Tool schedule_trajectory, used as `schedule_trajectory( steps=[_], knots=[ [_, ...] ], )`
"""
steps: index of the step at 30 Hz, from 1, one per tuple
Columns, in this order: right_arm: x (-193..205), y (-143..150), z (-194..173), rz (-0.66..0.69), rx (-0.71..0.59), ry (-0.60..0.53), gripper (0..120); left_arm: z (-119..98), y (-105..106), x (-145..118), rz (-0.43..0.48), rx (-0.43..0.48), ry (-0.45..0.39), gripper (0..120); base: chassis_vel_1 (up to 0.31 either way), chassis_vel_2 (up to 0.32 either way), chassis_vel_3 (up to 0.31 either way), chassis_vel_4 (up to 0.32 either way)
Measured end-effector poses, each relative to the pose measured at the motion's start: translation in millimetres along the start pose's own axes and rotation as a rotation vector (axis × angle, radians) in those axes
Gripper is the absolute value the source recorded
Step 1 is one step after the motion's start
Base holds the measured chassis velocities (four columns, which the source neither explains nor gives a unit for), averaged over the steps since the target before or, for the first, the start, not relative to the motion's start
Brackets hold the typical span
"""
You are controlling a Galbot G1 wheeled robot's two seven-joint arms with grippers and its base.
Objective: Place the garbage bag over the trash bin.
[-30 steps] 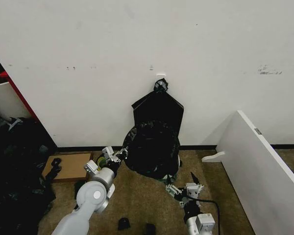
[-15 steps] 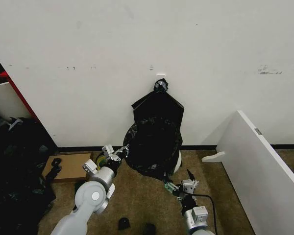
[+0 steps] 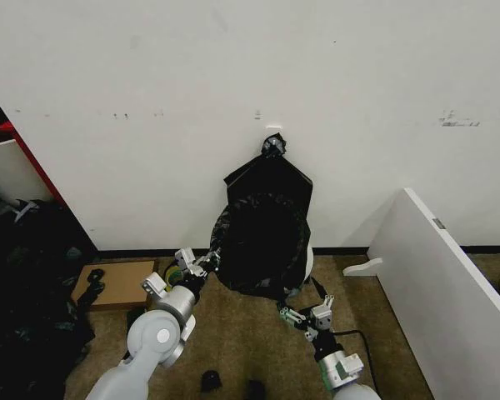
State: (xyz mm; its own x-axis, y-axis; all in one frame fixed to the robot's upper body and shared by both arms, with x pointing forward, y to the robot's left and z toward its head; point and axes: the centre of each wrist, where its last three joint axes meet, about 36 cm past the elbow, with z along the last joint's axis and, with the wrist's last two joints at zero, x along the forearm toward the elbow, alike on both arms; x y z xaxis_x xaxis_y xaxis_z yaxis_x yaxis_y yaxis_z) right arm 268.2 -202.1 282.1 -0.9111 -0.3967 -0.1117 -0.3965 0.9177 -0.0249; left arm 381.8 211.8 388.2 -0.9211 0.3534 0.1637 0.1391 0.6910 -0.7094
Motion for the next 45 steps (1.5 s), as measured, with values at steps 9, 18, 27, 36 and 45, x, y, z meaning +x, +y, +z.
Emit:
schedule_trajectory(
  steps=[9,18,27,36,45],
  knots=[
    [14,-42,14,-0.193,0.138,-0.034,100,7,10,-1,-0.023,-0.019,-0.004,4,0.0,0.0,0.0,0.0],
    [33,-53,29,-0.271,0.159,-0.017,100,6,11,1,-0.024,-0.029,-0.009,4,0.0,0.0,0.0,0.0],
    [41,-44,28,-0.163,0.071,-0.006,100,9,12,1,-0.026,-0.035,-0.007,4,0.0,0.0,0.0,0.0],
    [29,-41,31,-0.074,-0.018,-0.002,100,11,6,4,-0.013,-0.033,-0.006,4,0.0,0.0,0.0,0.0],
    [9,-45,54,-0.061,-0.028,0.015,100,8,-8,11,0.021,-0.032,-0.006,4,0.0,0.0,0.0,0.0]
  ],
)
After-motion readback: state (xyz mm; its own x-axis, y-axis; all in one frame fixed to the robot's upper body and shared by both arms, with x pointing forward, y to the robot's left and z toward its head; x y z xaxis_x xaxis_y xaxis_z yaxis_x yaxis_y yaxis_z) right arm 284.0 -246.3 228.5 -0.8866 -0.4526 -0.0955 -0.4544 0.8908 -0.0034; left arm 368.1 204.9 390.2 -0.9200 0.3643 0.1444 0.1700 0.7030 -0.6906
